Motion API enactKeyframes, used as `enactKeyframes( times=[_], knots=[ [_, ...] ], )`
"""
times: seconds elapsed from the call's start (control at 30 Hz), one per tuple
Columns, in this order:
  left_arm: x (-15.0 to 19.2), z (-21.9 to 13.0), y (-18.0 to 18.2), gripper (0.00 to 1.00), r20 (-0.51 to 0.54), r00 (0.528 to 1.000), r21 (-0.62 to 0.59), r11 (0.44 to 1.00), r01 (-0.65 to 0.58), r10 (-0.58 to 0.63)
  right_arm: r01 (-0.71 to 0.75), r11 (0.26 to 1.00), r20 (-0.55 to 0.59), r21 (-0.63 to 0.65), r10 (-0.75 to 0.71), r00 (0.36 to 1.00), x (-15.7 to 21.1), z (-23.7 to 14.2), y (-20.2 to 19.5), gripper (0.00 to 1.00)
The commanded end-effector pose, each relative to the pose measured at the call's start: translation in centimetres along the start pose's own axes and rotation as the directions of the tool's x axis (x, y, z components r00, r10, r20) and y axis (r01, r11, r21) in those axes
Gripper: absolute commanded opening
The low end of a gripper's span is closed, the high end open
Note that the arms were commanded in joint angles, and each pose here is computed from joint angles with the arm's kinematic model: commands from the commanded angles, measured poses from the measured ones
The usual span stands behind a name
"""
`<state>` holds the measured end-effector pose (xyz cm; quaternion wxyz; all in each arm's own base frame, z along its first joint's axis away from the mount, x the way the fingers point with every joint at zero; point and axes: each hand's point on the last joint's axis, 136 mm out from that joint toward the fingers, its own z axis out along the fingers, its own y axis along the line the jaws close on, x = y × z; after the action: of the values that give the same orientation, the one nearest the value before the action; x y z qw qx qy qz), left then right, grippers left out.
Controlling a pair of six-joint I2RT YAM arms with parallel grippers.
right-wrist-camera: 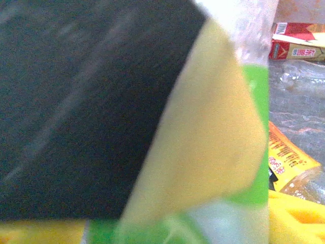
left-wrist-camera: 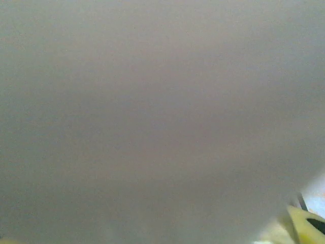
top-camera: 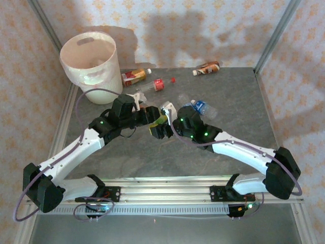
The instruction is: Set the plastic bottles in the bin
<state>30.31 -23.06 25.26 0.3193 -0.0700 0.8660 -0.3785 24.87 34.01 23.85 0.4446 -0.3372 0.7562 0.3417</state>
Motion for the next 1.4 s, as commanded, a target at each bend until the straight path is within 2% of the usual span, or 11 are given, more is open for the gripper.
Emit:
enactKeyframes(
  times=[0.0,0.03,0.13,0.3,0.37,0.7,0.97,1.07,1.2,1.3,1.37],
  knots=[
    [-2.7,-1.4,0.3,0.51,0.116,0.993,-0.079,0.997,-0.003,0.012,0.040,0.999,0.056,-0.030,-0.039,0.998,-2.4,-1.8,1.3,0.84],
    [-3.0,-1.6,0.5,0.51,0.131,0.991,-0.097,0.995,-0.001,0.014,0.039,0.999,0.065,-0.021,-0.037,0.997,-2.5,-2.1,1.2,0.86],
    [-4.1,-2.4,1.0,0.51,0.175,0.984,-0.141,0.990,0.001,0.024,0.040,0.999,0.095,0.023,-0.042,0.995,-2.7,-3.4,0.6,1.00],
    [-7.9,-4.9,2.6,0.51,0.294,0.953,-0.293,0.956,0.018,0.072,0.006,0.983,0.145,0.182,-0.033,0.989,-2.7,-5.2,-2.0,0.99],
    [-9.7,-5.6,2.6,0.52,0.329,0.940,-0.316,0.949,0.019,0.091,-0.010,0.971,0.153,0.239,-0.028,0.988,-2.6,-5.8,-3.0,1.00],
    [-20.0,-9.7,3.9,0.52,0.543,0.828,-0.421,0.899,0.126,0.138,-0.056,0.932,0.164,0.359,-0.004,0.986,-2.2,-7.3,-5.0,0.99],
    [-27.5,-13.0,5.2,0.52,0.651,0.729,-0.488,0.852,0.190,0.210,-0.067,0.919,0.152,0.389,0.007,0.988,-1.5,-8.2,-5.5,0.99],
    [-30.0,-14.6,5.9,0.53,0.674,0.675,-0.559,0.804,0.200,0.301,-0.075,0.915,0.160,0.396,0.012,0.987,-1.7,-8.6,-5.5,0.99],
    [-33.0,-16.8,8.3,0.53,0.696,0.613,-0.637,0.716,0.286,0.374,-0.076,0.915,0.173,0.395,0.007,0.985,-2.1,-9.0,-5.4,0.99],
    [-35.0,-17.3,10.3,0.53,0.700,0.605,-0.650,0.690,0.318,0.381,-0.076,0.915,0.170,0.397,0.008,0.985,-2.0,-9.1,-5.4,0.99],
    [-35.9,-17.0,11.9,0.53,0.687,0.621,-0.666,0.668,0.331,0.377,-0.078,0.914,0.167,0.399,0.011,0.986,-1.9,-9.2,-5.4,0.99]
  ],
)
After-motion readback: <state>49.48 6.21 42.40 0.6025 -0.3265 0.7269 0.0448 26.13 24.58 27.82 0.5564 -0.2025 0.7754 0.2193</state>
